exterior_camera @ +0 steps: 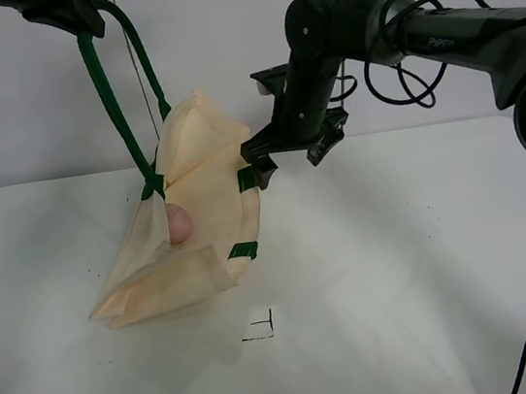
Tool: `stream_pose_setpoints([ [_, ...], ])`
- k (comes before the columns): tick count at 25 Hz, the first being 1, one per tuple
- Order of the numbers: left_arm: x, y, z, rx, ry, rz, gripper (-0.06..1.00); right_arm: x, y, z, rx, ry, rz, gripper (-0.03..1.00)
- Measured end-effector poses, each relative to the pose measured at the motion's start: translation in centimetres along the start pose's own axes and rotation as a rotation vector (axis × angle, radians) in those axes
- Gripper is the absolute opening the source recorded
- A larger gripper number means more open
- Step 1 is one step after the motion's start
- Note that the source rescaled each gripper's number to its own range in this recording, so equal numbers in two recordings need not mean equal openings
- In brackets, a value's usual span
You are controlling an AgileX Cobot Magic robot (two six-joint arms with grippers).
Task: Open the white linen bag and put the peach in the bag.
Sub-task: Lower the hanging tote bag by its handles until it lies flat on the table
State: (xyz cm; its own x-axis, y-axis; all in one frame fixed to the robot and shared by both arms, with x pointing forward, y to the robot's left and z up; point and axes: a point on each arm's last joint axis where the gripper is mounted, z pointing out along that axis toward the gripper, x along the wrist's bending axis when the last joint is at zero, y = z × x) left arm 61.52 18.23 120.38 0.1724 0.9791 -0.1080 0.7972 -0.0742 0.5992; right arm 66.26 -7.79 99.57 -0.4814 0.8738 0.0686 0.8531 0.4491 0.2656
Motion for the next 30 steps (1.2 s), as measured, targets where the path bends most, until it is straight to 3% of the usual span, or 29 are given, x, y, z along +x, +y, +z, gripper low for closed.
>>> stream_pose_setpoints([
  [3,0.0,0.0,0.0,0.0,0.0,0.0,0.0,-3.8,-0.5,-0.3,0.028,-0.021,0.077,1.0],
  [11,0.0,0.0,0.0,0.0,0.0,0.001,0.0,-17.0,-3.6,-2.1,0.032,-0.101,0.351,1.0],
  [14,0.0,0.0,0.0,0.0,0.0,0.001,0.0,-19.6,-4.7,-2.8,0.024,-0.117,0.412,1.0],
  [17,0.0,0.0,0.0,0.0,0.0,0.001,0.0,-19.9,-4.9,-4.2,-0.001,-0.123,0.423,1.0],
  [23,0.0,0.0,0.0,0.0,0.0,0.001,0.0,-18.3,-5.2,-9.8,-0.104,-0.141,0.405,1.0],
  [30,0.0,0.0,0.0,0.0,0.0,0.001,0.0,-14.0,-11.8,-14.4,-0.066,-0.131,0.405,1.0],
])
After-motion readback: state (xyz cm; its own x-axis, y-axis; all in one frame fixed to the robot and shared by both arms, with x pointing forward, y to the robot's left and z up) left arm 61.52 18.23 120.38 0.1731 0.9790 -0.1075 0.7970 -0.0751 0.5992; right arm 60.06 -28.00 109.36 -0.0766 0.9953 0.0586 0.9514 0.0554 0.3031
